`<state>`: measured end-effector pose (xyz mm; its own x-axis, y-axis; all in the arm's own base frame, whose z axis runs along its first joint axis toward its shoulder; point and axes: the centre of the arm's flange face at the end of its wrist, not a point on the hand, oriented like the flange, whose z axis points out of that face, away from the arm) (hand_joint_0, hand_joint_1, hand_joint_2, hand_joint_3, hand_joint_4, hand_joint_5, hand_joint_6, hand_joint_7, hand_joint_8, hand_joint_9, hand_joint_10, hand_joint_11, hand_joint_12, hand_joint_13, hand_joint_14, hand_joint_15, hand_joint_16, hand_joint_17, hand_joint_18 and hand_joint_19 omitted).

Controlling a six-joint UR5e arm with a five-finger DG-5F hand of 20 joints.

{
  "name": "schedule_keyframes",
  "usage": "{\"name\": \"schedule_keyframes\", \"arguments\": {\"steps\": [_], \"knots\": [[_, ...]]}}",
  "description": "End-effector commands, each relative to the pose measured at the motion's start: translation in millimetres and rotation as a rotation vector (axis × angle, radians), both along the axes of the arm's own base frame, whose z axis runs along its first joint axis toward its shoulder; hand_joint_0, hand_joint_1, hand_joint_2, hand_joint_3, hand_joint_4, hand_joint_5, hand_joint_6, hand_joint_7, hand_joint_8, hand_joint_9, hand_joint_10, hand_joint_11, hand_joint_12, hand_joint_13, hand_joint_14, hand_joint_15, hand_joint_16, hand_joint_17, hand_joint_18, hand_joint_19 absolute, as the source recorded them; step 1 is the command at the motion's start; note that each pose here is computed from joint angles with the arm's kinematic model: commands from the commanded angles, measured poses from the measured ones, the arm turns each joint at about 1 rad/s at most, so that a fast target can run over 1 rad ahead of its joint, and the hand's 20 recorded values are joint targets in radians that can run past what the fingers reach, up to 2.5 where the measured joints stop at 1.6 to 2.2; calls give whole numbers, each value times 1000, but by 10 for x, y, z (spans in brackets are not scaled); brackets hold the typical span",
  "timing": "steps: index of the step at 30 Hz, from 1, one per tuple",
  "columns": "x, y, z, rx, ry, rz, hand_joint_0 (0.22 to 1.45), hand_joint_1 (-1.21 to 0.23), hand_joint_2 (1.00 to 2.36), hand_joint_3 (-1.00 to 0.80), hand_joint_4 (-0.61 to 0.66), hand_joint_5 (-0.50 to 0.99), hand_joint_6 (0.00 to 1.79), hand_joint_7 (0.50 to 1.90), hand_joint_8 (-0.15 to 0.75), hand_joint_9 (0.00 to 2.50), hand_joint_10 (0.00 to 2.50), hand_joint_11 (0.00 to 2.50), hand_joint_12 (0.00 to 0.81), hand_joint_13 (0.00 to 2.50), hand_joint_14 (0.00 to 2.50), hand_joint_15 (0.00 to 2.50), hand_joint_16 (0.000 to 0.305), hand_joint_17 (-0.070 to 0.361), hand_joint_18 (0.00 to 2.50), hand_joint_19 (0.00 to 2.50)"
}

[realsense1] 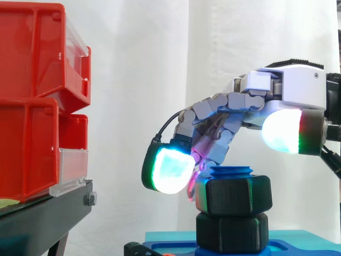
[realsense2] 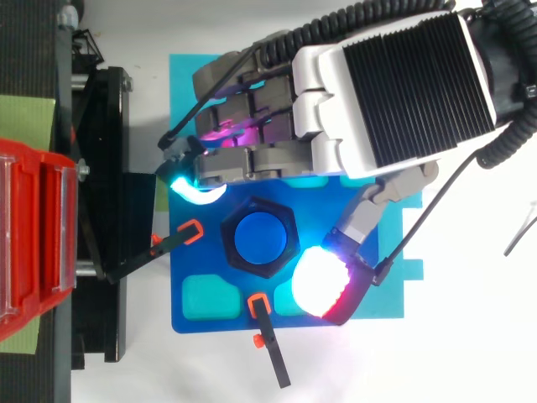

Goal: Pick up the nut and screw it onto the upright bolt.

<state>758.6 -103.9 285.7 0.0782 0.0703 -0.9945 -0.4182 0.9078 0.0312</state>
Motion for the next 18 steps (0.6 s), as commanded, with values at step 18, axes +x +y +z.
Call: {"name": "schedule_keyframes", "arguments": {"steps": [18], "knots": [[-15,176,-96,0,27,19,429,-176,1000,-500,229,-50,504,920,210,702,0,0,244,555,0,0,33,75,224,11]]}}
